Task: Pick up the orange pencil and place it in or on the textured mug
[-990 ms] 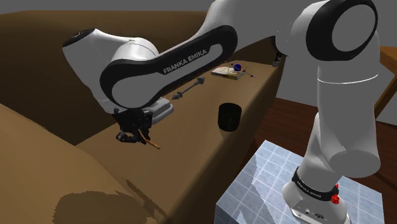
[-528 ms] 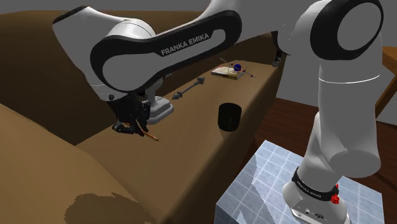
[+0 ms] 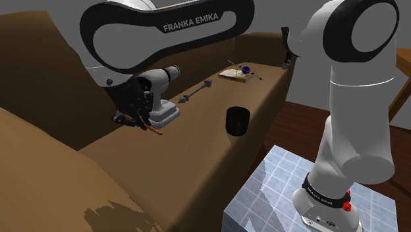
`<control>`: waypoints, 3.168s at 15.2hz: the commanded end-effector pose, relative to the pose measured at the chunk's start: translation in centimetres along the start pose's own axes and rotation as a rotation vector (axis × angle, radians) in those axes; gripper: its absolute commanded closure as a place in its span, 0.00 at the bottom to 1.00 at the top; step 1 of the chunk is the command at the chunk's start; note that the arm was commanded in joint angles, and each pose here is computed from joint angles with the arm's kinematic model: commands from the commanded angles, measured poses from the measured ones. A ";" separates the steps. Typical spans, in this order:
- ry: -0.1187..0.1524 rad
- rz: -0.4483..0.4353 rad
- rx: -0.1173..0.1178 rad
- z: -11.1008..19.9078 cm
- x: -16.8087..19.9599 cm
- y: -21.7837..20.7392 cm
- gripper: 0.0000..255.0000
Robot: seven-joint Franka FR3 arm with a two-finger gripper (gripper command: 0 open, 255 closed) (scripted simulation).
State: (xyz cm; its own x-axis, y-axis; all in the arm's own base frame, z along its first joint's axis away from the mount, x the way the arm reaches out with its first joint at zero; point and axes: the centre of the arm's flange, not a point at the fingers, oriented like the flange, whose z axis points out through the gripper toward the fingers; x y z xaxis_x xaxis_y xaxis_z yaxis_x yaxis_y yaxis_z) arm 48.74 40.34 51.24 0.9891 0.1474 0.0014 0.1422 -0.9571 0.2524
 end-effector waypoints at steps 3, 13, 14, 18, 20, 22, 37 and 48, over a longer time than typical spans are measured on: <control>0.000 0.000 0.000 -2.0 -0.1 0.5 1.00; 0.000 0.000 0.000 -2.4 -3.9 7.7 1.00; 0.000 0.000 0.000 -2.2 -4.5 8.8 1.00; 0.000 0.000 0.000 -1.2 -7.1 13.4 1.00; 0.000 0.000 0.000 -0.8 -8.4 15.6 1.00; 0.000 0.000 0.000 -0.3 -9.7 17.9 1.00; 0.000 0.000 0.000 3.2 -19.4 34.9 1.00; 0.000 0.000 0.000 8.8 -19.4 33.4 1.00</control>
State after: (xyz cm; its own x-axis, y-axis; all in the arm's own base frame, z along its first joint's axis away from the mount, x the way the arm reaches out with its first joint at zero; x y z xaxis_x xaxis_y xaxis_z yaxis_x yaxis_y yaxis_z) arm 34.74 3.20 51.68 0.9891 0.1473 0.0006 0.1423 -0.9570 0.2527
